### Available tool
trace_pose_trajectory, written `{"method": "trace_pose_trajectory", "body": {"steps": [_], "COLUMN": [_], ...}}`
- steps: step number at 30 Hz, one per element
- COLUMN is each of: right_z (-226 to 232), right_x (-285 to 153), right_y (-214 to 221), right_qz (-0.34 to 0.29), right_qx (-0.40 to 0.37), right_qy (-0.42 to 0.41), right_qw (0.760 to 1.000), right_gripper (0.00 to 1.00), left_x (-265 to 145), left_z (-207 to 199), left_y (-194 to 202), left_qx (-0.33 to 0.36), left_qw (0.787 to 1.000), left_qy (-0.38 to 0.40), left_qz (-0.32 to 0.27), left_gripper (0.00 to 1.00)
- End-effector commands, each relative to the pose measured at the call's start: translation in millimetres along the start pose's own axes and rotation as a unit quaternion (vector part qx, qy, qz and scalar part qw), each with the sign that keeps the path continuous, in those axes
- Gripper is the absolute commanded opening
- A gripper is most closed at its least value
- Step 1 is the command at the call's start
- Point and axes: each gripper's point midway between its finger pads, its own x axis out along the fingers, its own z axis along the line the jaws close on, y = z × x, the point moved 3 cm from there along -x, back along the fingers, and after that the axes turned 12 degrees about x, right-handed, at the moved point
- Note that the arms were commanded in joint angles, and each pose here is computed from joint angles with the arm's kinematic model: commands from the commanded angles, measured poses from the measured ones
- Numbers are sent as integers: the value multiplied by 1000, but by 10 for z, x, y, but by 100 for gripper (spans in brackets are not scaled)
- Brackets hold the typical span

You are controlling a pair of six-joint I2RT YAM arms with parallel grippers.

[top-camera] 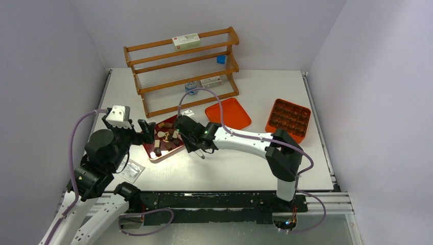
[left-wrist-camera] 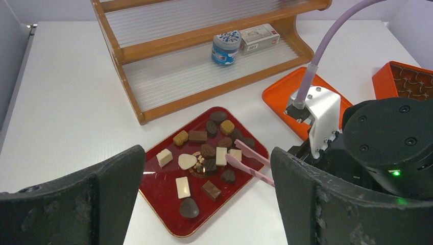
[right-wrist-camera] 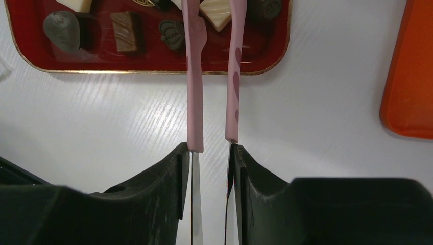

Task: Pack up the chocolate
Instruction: Pick up the fake chocolate from the plate.

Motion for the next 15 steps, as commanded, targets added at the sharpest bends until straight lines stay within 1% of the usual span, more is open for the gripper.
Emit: {"method": "trace_pose_trajectory", "body": {"steps": [1, 9, 15], "right_z": [53, 24, 15], "right_x": [-184, -338, -462], "right_y": [-221, -189, -228], "right_qz": [-32, -33, -34], "right_qx": [2, 7, 19], "right_qy": [-17, -33, -47], "right_qw": [999, 999, 998], "right_gripper": [34, 31, 31], "left_x": [-6, 8, 13], "left_z": [52, 49, 20], "left_y": [-13, 1, -4], "left_qx": [5, 9, 9], "left_qw": [1000, 1000, 1000], "left_qy": [-14, -13, -4], "left_qz": [-7, -4, -6], "left_gripper": [97, 97, 97]}}
